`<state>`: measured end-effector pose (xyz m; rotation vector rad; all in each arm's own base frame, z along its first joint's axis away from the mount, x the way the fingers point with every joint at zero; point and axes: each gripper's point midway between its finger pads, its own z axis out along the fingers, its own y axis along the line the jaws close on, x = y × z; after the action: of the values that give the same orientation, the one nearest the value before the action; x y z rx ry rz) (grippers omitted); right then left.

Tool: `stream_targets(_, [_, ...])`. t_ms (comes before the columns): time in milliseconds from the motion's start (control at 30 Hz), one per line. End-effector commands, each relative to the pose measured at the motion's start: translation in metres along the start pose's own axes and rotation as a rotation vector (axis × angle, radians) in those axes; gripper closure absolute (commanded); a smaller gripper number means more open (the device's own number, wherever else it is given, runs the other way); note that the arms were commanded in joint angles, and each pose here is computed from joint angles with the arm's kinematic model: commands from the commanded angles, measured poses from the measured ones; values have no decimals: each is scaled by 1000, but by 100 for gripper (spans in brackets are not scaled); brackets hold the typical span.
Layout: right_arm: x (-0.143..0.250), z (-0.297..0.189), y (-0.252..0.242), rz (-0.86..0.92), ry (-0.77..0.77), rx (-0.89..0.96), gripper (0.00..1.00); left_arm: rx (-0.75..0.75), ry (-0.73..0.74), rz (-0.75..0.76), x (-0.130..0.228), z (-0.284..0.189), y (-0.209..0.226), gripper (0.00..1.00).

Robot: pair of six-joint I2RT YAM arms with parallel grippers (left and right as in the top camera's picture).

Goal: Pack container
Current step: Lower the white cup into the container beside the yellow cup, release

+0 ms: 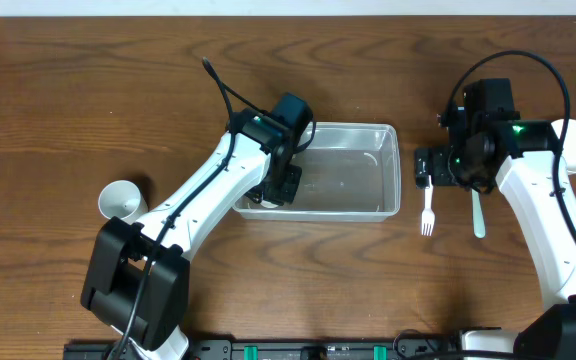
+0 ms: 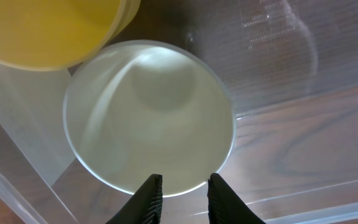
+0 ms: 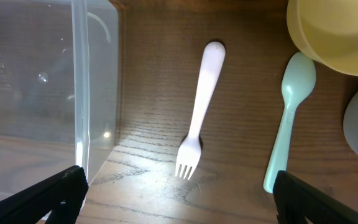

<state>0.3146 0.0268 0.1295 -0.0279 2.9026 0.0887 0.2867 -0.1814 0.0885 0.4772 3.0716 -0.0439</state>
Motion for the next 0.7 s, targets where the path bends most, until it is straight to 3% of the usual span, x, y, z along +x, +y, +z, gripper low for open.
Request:
stream_targets(0, [-4,-3,-3,9,-10,8,3,-11,-19,1,-7,-5,2,73])
stream_targets(200, [-5,-3,-3,8,-12,8,4,-9,-30,5,-9,-6,1,91])
stream_targets(367, [-6,-3,-3,8,-15,8,3,-44,-116,51,-23,-18,-1,92])
stream_targets(667, [-6,-3,-3,8,-16,8,3,-81,-231,324,-39,-31,-36,94])
